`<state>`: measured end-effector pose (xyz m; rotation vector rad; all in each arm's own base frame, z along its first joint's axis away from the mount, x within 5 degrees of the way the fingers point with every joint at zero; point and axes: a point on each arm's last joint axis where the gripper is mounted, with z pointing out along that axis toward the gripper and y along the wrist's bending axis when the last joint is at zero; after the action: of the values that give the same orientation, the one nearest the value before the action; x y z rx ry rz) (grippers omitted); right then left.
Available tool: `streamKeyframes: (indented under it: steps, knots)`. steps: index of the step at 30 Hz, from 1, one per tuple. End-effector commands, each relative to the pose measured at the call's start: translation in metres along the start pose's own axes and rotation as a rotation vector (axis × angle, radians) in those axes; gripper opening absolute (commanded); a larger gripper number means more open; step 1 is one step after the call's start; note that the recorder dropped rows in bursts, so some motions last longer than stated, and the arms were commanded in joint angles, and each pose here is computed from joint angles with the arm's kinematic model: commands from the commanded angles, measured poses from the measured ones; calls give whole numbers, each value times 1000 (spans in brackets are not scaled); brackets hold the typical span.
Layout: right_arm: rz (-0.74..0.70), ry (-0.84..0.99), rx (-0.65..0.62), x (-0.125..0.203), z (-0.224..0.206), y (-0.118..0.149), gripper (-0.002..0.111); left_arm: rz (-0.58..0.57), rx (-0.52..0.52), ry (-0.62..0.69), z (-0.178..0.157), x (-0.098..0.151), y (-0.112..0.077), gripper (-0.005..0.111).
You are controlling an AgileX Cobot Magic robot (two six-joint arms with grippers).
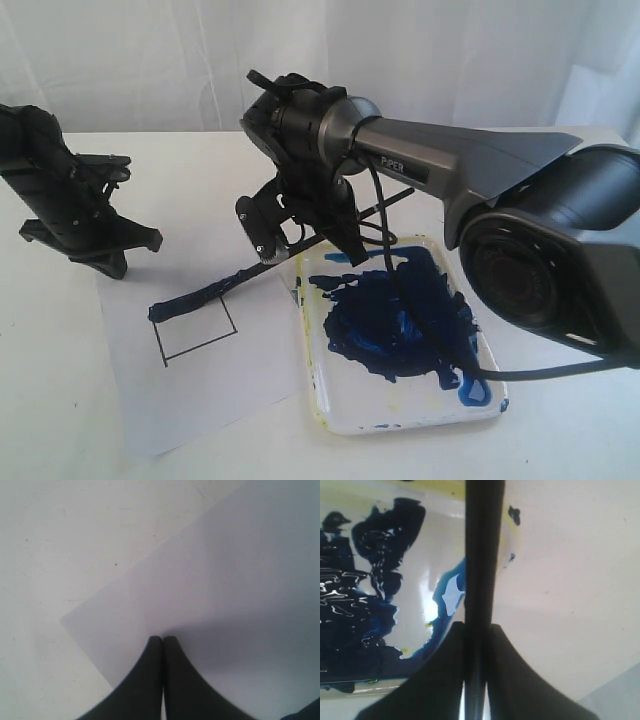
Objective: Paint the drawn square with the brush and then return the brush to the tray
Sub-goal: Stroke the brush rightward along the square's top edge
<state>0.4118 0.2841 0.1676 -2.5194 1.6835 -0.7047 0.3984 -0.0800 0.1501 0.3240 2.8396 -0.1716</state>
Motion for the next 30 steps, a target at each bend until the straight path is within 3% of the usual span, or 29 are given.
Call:
streamKeyframes:
  steps: [1,8,30]
  knots:
    - [3,26,5,5,-5,-1,0,-15,6,53,7,6,2,0]
    - [-4,43,13,7,-5,-2,0,32,-25,64,7,7,5,0]
    - [30,64,51,19,-17,-6,0,33,-26,66,7,7,5,0]
